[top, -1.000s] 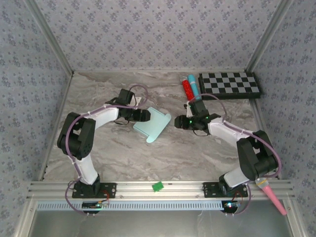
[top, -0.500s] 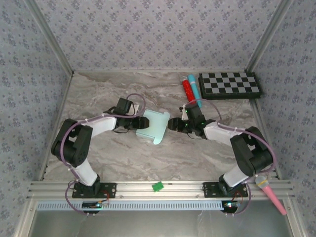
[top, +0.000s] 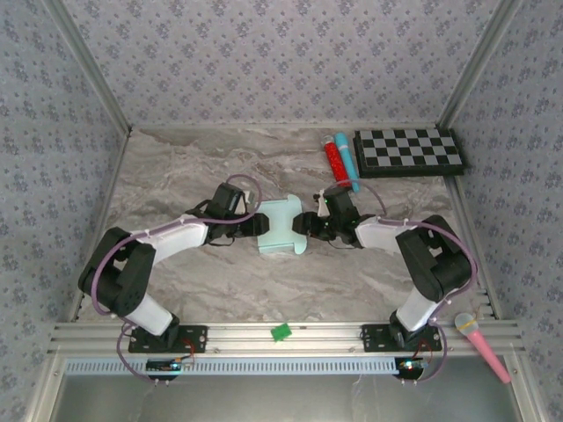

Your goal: Fold the paper box

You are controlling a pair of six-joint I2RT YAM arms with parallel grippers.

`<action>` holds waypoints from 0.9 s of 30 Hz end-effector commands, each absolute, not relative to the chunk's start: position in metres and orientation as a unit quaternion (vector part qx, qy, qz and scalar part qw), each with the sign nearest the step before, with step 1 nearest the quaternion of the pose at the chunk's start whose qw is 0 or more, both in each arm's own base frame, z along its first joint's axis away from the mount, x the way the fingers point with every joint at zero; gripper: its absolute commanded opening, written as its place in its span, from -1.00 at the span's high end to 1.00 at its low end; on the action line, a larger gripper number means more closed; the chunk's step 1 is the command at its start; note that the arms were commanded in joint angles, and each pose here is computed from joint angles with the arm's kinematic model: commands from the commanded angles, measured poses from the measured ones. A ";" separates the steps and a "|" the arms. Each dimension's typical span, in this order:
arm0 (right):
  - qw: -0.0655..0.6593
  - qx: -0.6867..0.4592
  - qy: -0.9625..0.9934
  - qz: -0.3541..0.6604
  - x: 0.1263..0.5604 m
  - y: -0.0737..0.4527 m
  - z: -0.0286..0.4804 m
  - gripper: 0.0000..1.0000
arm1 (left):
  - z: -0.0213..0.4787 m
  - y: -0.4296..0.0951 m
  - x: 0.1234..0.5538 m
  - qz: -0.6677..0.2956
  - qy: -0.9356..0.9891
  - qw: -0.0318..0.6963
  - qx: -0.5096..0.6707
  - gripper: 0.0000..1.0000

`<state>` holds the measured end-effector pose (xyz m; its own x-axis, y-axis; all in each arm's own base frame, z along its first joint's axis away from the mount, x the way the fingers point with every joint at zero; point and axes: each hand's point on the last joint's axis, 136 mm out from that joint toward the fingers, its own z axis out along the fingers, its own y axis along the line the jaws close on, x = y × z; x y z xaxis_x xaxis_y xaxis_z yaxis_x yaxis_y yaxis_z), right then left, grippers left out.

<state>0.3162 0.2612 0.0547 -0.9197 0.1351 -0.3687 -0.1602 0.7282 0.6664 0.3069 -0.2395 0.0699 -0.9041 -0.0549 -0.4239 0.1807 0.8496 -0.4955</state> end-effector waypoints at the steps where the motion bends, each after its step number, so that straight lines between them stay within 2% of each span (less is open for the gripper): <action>1: 0.202 -0.017 0.895 0.398 0.323 0.273 0.062 -0.09 | 0.073 -0.233 0.315 -0.254 0.938 0.234 0.028 -0.22; 6: 0.195 -0.029 0.880 0.433 0.330 0.281 0.064 -0.08 | 0.072 -0.242 0.320 -0.283 0.931 0.226 0.039 -0.22; 18: 0.193 -0.056 0.861 0.467 0.328 0.294 0.074 0.04 | 0.068 -0.252 0.334 -0.309 0.925 0.216 0.044 0.15; 27: 0.232 -0.072 0.854 0.460 0.327 0.293 0.101 0.05 | 0.073 -0.270 0.337 -0.357 0.908 0.212 0.066 0.15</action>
<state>0.3274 0.2851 0.0722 -0.9152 0.1034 -0.3895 -0.2567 0.5953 0.7614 0.3327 -0.2508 0.0585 -0.9139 -0.0593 -0.4016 0.1973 0.7997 -0.5670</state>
